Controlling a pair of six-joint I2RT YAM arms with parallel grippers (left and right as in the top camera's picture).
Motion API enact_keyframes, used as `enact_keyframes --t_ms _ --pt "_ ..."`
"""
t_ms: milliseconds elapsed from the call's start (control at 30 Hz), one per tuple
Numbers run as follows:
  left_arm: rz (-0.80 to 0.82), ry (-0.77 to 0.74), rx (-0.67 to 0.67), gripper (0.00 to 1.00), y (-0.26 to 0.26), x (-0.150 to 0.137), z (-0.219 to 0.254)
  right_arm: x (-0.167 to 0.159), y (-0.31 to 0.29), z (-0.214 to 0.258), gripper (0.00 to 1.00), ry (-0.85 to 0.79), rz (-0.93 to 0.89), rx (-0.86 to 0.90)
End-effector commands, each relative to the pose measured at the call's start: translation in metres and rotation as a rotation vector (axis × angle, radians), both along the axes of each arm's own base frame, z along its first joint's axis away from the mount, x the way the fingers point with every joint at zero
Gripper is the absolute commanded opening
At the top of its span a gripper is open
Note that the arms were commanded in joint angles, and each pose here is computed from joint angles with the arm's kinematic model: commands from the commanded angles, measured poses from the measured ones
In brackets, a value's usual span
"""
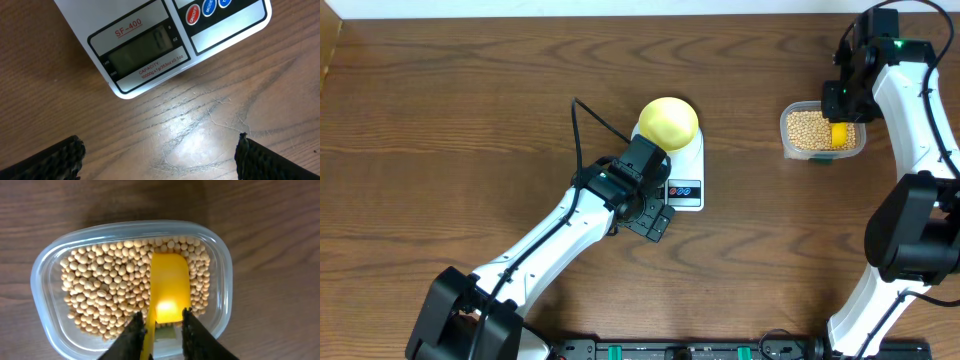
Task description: Scoop item into bowl and weigh 50g on scale
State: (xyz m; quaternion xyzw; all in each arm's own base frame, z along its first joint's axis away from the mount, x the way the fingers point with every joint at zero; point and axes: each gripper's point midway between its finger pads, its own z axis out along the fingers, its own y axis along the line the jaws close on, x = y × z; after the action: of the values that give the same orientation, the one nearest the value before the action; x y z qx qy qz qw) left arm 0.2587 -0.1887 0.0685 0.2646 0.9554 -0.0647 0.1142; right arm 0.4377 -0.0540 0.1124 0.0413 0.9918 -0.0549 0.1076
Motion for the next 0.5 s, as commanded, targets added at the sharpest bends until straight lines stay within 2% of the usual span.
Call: enact_keyframes --t_ms 0,167,333,467 --pt "0.017 -0.007 0.000 0.98 0.0001 0.0021 0.0026 0.0038 -0.0001 0.0149 0.19 -0.037 0.000 0.002" --pt "0.017 -0.007 0.000 0.98 0.0001 0.0021 0.0026 0.0026 -0.0027 0.0142 0.01 -0.032 -0.003 -0.010" --pt "0.017 -0.007 0.000 0.98 0.0001 0.0021 0.0026 0.0025 -0.0081 0.0144 0.01 -0.034 -0.016 -0.011" --pt "0.017 -0.007 0.000 0.98 0.0002 0.0021 0.0026 0.0023 -0.0017 0.0132 0.01 -0.041 -0.013 0.092"
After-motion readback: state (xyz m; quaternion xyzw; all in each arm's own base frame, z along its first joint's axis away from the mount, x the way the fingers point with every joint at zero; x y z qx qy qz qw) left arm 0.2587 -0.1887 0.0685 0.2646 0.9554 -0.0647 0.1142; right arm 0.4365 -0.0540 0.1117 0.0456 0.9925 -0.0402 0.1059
